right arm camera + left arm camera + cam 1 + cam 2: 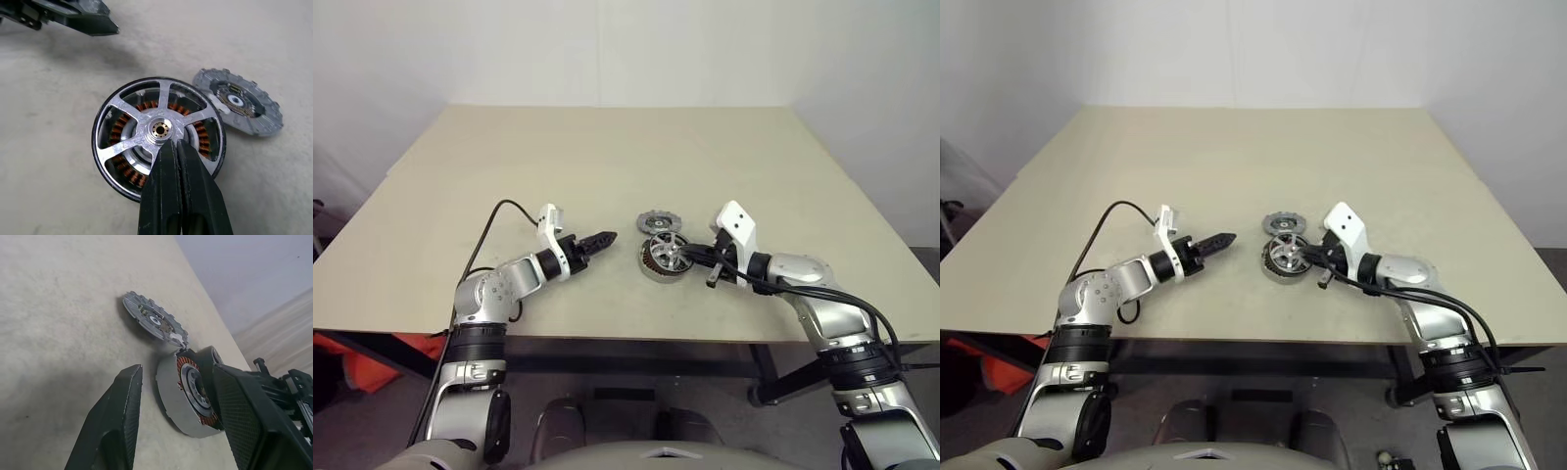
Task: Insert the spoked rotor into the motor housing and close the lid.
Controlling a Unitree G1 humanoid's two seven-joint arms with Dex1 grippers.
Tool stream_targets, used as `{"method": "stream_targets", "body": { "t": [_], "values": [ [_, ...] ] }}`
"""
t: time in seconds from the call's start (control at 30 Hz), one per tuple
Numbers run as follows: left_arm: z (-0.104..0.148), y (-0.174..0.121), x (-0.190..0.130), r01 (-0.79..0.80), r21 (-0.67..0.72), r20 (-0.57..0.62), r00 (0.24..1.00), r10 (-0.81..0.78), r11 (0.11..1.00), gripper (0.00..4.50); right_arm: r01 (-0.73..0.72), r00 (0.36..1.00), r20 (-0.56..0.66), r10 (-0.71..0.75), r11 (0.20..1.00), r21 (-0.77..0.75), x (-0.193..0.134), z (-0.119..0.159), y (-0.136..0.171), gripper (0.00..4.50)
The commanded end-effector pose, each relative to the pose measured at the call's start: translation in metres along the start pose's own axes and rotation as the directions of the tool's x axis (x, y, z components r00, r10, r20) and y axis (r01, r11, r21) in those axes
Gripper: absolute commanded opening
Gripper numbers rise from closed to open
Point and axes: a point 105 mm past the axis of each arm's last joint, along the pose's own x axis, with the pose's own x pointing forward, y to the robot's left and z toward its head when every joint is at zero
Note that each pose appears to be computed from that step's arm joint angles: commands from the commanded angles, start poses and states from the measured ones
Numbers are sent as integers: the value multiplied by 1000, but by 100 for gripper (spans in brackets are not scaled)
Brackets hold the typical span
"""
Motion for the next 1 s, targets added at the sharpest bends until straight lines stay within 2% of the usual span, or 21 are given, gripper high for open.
{"method": "stream_targets", "body": {
  "t": [0.03,0.83,0.93,1.0],
  "values": [
    [12,-4,-2,13,25,39,999,-14,1000,242,-18,999,27,19,999,-37,5,12,3,0],
    [6,-4,1,7,25,19,1000,-8,1000,242,37,999,19,-36,997,-70,2,13,-14,0],
    [5,-3,1,5,24,18,1000,-5,1000,242,42,998,44,-39,996,-77,0,19,-16,0],
    [6,-2,1,4,24,18,1000,-4,1000,242,27,994,105,-20,997,-67,-1,32,-13,0]
  ]
}}
